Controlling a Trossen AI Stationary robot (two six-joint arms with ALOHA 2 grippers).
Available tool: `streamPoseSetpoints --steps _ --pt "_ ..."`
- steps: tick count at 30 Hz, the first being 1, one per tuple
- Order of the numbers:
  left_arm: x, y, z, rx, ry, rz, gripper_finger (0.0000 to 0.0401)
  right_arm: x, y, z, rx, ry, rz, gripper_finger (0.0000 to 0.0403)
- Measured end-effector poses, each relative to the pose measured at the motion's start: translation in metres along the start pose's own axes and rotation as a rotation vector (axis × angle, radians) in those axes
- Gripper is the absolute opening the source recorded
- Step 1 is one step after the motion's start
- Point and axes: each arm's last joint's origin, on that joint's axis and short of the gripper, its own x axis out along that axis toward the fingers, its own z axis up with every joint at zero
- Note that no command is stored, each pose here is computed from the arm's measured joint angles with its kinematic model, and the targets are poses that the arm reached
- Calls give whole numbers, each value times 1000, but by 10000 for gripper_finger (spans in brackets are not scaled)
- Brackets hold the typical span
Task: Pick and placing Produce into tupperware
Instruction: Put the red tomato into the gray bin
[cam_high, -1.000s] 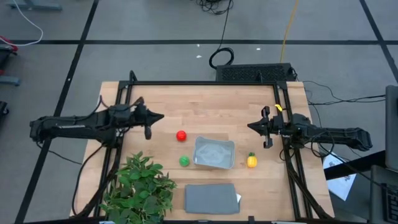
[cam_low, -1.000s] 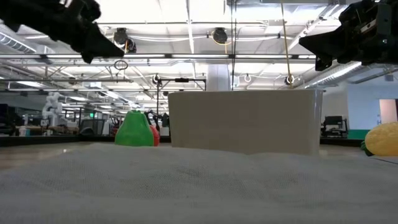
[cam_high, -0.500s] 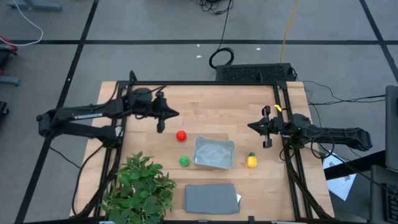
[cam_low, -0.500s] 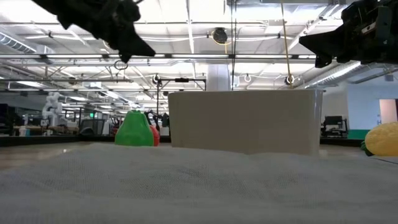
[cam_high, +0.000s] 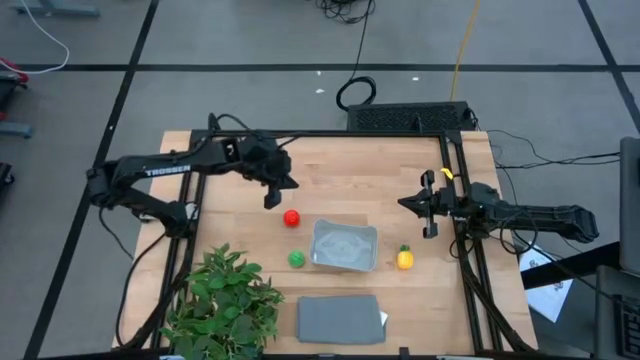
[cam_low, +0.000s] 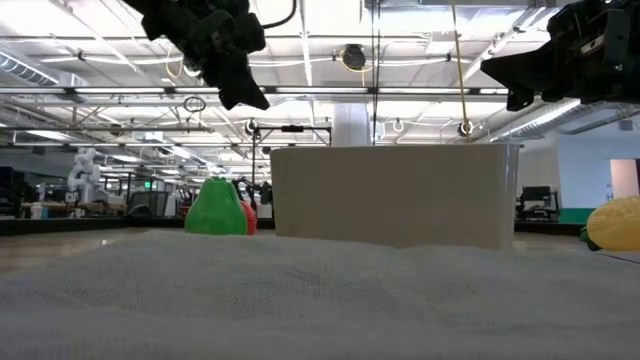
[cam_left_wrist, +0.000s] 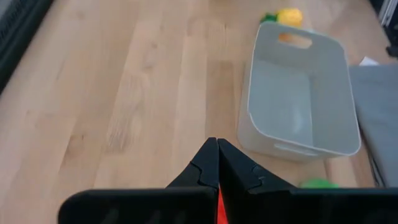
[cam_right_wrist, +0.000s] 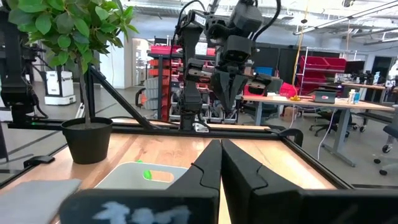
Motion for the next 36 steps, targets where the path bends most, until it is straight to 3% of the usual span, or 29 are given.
streamPoseSetpoints --steps 14,22,29,36 --pt "26 -3 -5 46 367 -25 0 0 0 -1 2 12 0 0" --pt "37 -12 -6 84 397 -3 12 0 0 -1 3 12 0 0" --pt "39 -16 -3 95 385 65 69 0 0 -3 5 27 1 0" --pt "40 -17 -2 72 374 70 168 0 0 -4 7 41 1 0"
